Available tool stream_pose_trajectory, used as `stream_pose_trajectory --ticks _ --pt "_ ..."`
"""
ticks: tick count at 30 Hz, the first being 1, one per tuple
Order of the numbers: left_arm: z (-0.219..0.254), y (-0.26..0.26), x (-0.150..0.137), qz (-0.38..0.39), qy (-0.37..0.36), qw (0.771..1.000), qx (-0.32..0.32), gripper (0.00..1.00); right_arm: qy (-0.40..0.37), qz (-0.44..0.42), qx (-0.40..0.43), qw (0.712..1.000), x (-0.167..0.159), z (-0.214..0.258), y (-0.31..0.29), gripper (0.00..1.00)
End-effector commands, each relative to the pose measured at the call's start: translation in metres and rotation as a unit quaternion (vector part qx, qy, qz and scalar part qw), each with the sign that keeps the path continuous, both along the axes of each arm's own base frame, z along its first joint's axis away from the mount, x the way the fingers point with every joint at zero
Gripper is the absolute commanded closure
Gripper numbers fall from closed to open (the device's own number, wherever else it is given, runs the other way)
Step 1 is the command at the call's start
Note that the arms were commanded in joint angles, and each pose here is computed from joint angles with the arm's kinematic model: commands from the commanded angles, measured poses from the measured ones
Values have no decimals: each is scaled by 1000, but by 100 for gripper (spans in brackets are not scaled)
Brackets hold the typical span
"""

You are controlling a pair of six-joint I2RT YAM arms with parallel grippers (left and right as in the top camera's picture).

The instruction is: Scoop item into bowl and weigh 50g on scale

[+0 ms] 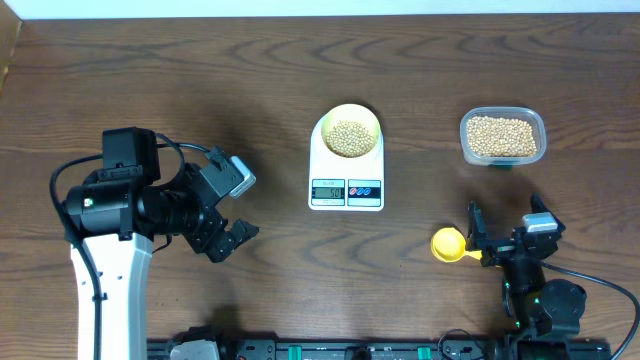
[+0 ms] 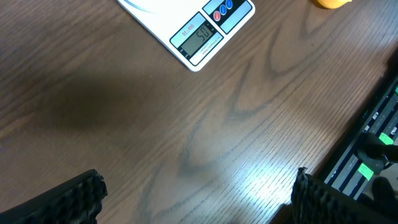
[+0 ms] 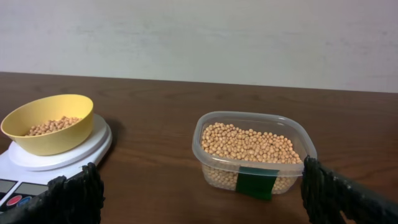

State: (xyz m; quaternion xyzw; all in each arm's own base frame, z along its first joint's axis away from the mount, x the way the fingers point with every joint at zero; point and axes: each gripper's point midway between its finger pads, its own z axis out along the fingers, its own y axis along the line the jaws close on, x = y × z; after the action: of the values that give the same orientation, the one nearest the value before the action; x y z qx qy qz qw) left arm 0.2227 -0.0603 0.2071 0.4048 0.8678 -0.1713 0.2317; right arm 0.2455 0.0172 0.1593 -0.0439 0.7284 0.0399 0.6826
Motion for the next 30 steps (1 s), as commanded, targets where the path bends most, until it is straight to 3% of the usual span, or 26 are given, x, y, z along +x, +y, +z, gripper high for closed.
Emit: stream_pose_trajectory --ticks 1,30 --pt "-2 1 -1 -8 -2 1000 4 2 1 -4 -12 1000 0 -1 -1 1" --pt "-2 1 -1 -8 -2 1000 4 2 -2 -3 -17 1000 0 0 -1 1"
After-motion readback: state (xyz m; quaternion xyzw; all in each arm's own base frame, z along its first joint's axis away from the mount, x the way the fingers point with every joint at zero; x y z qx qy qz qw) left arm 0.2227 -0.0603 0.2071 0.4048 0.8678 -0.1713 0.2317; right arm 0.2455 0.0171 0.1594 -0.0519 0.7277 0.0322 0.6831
